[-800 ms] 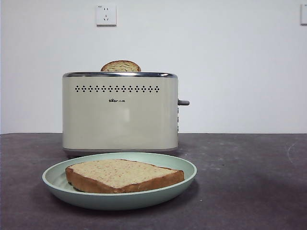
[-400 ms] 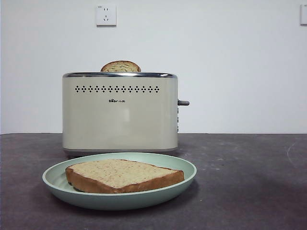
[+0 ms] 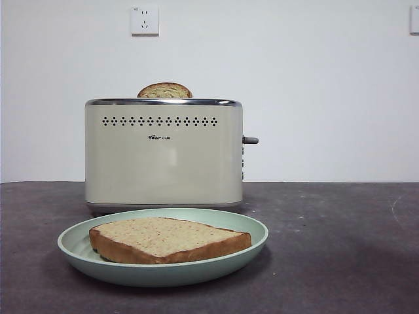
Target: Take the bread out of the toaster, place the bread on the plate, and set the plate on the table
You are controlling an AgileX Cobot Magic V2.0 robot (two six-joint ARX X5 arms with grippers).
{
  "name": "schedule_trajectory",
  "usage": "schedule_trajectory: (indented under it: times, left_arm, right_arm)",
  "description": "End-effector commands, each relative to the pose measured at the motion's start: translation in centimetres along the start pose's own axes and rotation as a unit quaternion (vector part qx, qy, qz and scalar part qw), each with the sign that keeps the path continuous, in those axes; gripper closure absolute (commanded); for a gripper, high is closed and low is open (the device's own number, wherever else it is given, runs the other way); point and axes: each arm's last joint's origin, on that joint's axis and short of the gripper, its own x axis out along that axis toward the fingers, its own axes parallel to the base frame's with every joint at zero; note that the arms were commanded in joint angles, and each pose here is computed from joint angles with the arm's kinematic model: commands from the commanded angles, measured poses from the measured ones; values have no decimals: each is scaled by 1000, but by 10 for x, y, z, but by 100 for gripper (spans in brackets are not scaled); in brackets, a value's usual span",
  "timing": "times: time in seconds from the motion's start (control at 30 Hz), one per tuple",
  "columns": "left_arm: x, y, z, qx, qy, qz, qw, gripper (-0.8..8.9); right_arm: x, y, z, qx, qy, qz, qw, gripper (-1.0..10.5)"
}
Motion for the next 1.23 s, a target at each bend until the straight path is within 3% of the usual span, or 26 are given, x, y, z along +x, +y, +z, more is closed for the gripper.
schedule_trajectory:
  times: [0.03, 0.17, 1.23]
  left_arm:
    - [1, 0, -4, -3, 2, 0, 1000, 817]
    - [1, 0, -4, -3, 2, 0, 1000, 817]
    - [1, 0, -4, -3, 2, 0, 1000, 817]
  right_arm:
    - [1, -2, -4, -1, 9, -12, 1000, 946]
    - [0, -6, -4, 2, 10, -32, 999, 946]
    - [0, -6, -4, 2, 10, -31, 999, 946]
